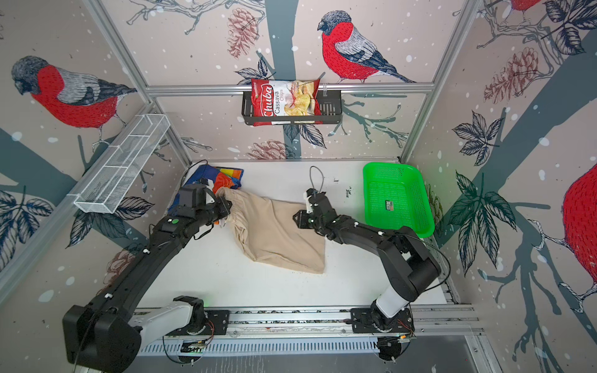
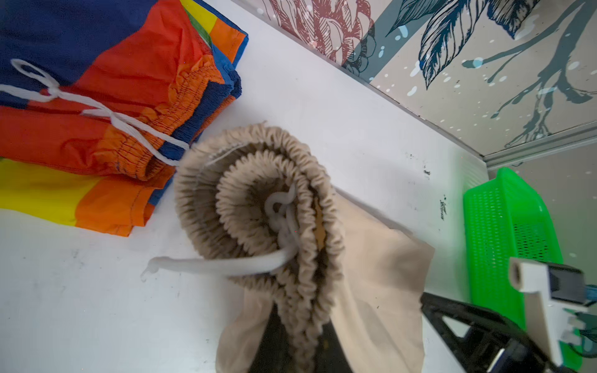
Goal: Fold and stack the shorts
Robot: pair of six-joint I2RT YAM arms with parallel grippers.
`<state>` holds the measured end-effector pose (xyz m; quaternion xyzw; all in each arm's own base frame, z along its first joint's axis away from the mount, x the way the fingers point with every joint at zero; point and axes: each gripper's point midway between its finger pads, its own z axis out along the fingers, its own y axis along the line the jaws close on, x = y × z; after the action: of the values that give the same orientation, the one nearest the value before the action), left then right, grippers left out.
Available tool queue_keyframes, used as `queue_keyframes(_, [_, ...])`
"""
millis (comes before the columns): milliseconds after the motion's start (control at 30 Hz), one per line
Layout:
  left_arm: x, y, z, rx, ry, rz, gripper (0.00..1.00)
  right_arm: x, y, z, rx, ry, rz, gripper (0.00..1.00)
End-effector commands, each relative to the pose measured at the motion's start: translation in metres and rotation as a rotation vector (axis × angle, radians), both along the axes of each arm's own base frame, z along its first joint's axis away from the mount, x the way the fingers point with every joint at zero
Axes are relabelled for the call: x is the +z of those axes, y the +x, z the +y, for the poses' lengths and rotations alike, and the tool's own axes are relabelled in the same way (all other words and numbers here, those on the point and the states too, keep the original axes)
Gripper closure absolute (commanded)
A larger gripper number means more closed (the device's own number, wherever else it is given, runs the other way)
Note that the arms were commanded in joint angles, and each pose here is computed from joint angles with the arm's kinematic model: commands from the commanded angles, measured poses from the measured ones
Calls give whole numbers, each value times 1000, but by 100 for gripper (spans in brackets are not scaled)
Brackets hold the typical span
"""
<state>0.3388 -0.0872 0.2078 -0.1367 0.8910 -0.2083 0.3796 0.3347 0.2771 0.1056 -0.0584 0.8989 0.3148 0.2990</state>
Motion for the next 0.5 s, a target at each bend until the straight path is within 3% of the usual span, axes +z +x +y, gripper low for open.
queue_keyframes(0, [-1,0,6,2,53,4,100,-25,10,-50,-123,-82,77,62])
queue_keyframes(133, [-5,1,3,-12,38,14,100,-49,29,-85,-214,-107,147,49])
queue_keyframes(467, [-8,-2,4,-7,41,19,100,-60,55,-80,-213,-62,142,44])
